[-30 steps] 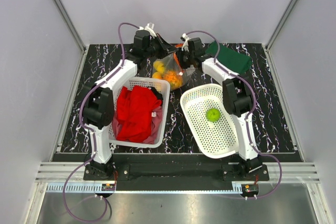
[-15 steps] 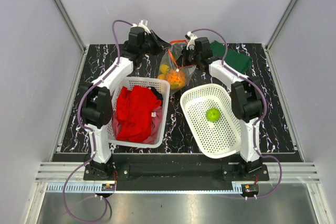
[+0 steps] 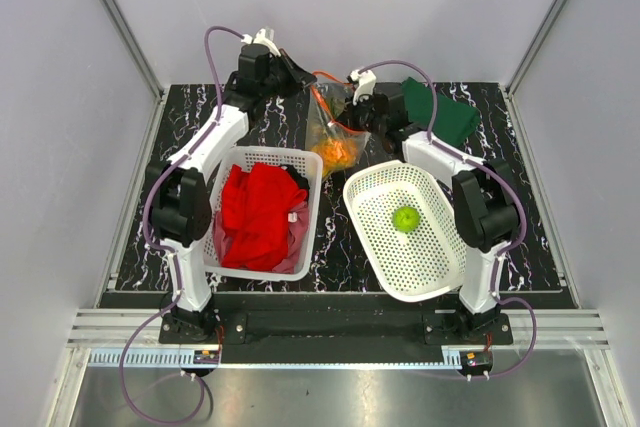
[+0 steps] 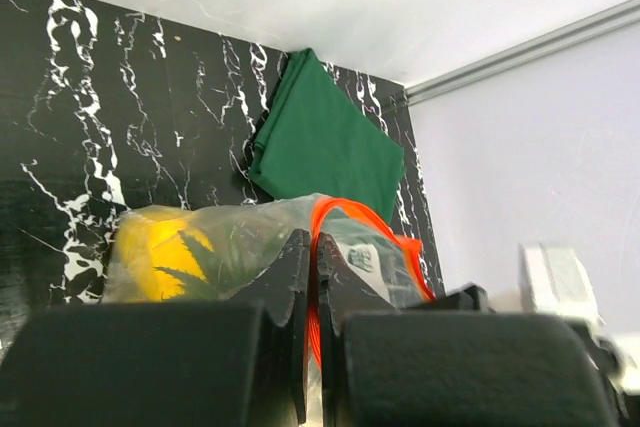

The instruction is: Open the zip-top bag and remove the fake food

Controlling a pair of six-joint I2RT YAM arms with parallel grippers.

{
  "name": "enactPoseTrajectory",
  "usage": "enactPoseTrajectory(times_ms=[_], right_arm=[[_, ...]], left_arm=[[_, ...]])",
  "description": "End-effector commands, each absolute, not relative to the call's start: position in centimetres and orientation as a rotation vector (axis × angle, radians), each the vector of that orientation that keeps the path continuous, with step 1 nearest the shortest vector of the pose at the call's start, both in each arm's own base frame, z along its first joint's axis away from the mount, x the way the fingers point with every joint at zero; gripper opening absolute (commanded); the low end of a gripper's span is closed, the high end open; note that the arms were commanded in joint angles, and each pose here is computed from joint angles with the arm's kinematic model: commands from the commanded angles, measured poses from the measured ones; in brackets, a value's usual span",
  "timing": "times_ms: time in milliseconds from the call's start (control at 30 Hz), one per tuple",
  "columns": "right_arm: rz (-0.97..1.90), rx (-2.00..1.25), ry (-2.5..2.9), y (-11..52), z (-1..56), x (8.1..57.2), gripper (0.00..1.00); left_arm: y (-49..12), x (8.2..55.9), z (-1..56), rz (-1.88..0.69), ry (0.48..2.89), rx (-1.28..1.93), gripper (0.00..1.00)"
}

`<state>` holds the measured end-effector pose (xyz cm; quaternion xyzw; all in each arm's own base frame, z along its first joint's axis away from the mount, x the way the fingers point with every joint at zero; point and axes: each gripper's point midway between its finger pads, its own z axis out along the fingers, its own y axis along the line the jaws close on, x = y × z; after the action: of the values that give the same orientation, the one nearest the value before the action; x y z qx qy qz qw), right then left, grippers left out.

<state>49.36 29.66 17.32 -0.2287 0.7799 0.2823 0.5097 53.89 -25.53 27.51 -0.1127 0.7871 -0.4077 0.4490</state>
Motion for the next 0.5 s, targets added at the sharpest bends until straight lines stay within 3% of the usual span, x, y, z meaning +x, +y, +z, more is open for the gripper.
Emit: enactPoseTrajectory(times_ms=[0, 467], right_arm=[[0.621, -0.484, 1.625, 29.8, 25.1, 50.4, 0.00], [0.720, -0.286, 1.514, 27.3, 27.3, 49.7, 0.00]], left_arm=[[-23.1, 53.6, 33.2, -0.959, 1.779, -0.280, 0.00], [-20.3, 52.8, 33.7, -0.814, 1.811, -0.212, 0.00]])
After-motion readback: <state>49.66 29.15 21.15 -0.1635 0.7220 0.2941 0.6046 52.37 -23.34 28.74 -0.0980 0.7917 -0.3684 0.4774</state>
